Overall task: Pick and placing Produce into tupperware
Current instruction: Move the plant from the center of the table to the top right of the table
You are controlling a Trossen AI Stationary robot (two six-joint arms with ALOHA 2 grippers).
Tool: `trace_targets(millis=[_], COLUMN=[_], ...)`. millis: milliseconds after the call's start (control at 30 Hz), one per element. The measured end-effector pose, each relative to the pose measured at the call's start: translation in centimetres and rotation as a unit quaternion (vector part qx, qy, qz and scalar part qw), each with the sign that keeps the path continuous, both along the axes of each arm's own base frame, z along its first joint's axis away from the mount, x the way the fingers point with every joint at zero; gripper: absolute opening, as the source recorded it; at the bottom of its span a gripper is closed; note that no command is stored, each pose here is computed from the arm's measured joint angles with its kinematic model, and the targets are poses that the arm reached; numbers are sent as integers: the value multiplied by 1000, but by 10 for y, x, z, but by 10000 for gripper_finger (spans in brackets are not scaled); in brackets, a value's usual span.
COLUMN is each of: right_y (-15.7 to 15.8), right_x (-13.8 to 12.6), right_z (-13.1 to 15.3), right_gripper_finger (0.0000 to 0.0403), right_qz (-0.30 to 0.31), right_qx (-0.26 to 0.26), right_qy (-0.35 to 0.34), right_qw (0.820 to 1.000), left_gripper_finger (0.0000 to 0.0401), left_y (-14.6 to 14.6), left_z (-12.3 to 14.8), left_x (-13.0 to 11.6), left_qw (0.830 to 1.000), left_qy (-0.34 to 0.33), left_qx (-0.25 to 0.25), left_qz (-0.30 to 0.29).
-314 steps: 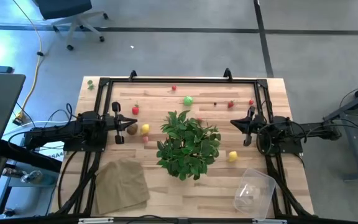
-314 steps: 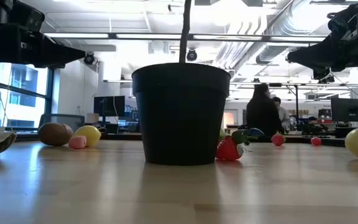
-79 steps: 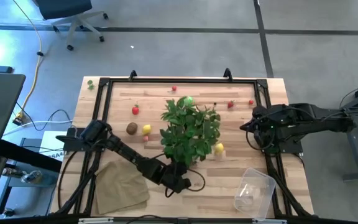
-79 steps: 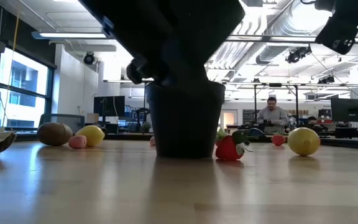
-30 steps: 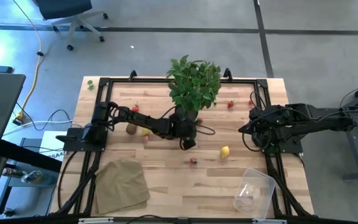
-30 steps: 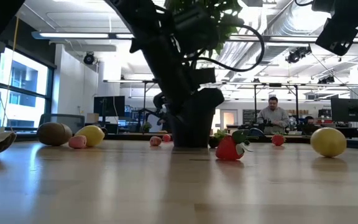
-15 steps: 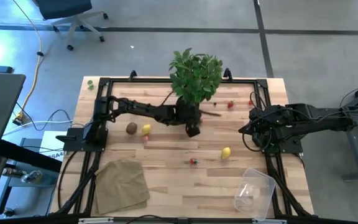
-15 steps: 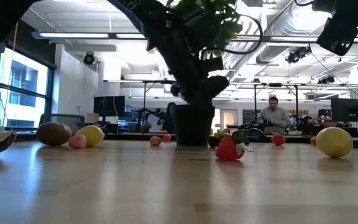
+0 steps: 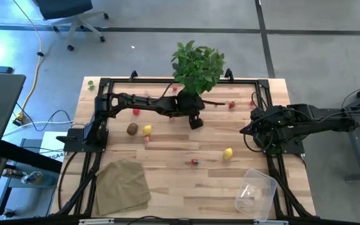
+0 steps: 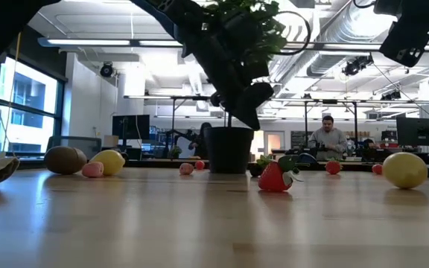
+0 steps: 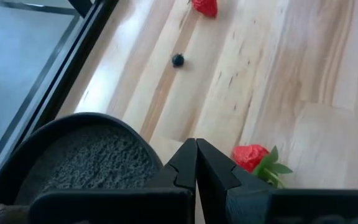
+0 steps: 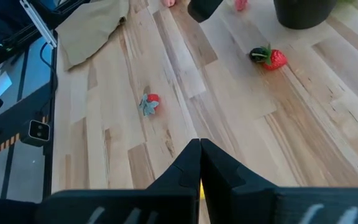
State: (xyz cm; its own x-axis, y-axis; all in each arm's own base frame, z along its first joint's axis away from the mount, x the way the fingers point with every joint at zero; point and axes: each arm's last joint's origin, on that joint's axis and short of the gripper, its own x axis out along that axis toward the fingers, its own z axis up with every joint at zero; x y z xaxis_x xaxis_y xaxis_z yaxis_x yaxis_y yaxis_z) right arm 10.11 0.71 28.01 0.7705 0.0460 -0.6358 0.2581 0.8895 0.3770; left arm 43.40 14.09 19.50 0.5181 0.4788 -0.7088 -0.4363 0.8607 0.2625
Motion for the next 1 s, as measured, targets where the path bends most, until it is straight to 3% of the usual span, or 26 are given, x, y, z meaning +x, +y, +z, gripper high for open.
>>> trace_targets(millis=[167, 500, 1000], right_y=[0, 0, 0], right_x=[0, 0, -1], right_z=[0, 0, -1], right_gripper_finger=[0, 0, 0], right_qz=[-1, 0, 8], right_qx=[-1, -3, -13], right_qy=[0, 0, 7], right_qw=[1000, 1000, 1000], left_gripper_finger=[1, 1, 0], left_y=[-2, -38, -50], left_z=[-6, -7, 15], left_x=[0, 2, -33], left_qw=[1000, 996, 982], left_qy=[20, 64, 185], left_qx=[-4, -4, -5], left_qz=[-14, -68, -35])
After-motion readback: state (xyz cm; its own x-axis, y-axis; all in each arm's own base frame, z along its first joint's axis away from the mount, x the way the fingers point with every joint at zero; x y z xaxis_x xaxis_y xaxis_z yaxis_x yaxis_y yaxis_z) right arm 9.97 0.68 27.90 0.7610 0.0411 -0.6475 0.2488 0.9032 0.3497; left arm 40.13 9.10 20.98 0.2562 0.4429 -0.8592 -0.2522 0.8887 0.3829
